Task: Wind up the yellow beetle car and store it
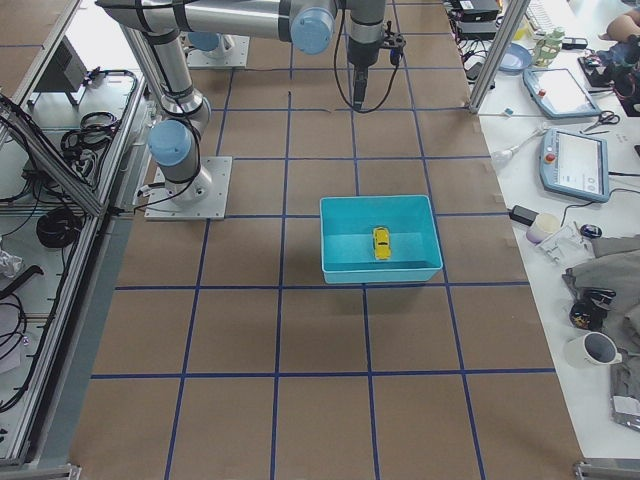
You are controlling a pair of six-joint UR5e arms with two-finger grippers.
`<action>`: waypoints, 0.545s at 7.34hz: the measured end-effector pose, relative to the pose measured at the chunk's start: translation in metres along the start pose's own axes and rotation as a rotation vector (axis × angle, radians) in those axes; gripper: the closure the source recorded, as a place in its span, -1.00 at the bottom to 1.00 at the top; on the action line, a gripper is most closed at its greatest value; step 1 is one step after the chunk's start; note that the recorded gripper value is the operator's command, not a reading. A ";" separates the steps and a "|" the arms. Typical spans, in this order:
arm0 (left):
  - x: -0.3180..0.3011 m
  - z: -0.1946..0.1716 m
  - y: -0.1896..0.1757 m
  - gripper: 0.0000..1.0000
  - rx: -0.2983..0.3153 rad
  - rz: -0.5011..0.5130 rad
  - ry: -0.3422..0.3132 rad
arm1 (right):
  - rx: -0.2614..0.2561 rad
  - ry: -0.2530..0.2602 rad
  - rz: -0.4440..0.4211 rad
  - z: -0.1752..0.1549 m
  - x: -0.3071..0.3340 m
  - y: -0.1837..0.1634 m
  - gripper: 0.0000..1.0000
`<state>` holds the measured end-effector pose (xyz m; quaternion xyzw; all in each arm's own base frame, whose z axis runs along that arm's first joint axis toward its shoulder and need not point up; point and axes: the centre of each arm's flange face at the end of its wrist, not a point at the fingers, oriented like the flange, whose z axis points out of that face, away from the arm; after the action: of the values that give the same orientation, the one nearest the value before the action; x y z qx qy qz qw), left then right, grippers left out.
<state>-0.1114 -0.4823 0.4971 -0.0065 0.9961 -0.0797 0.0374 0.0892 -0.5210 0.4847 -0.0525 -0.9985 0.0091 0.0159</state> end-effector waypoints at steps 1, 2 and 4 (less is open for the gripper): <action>0.000 0.000 0.000 -1.00 0.000 0.000 0.001 | 0.012 -0.001 -0.003 -0.007 -0.012 0.010 -1.00; 0.000 0.000 0.000 -1.00 0.000 0.000 0.001 | 0.009 -0.002 -0.006 -0.010 -0.016 0.015 -1.00; 0.000 0.000 0.000 -1.00 0.000 0.000 0.001 | -0.023 -0.009 -0.012 -0.008 -0.018 0.021 -1.00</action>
<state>-0.1115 -0.4823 0.4971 -0.0065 0.9961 -0.0797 0.0369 0.1096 -0.5018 0.4920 -0.0466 -0.9988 -0.0020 0.0111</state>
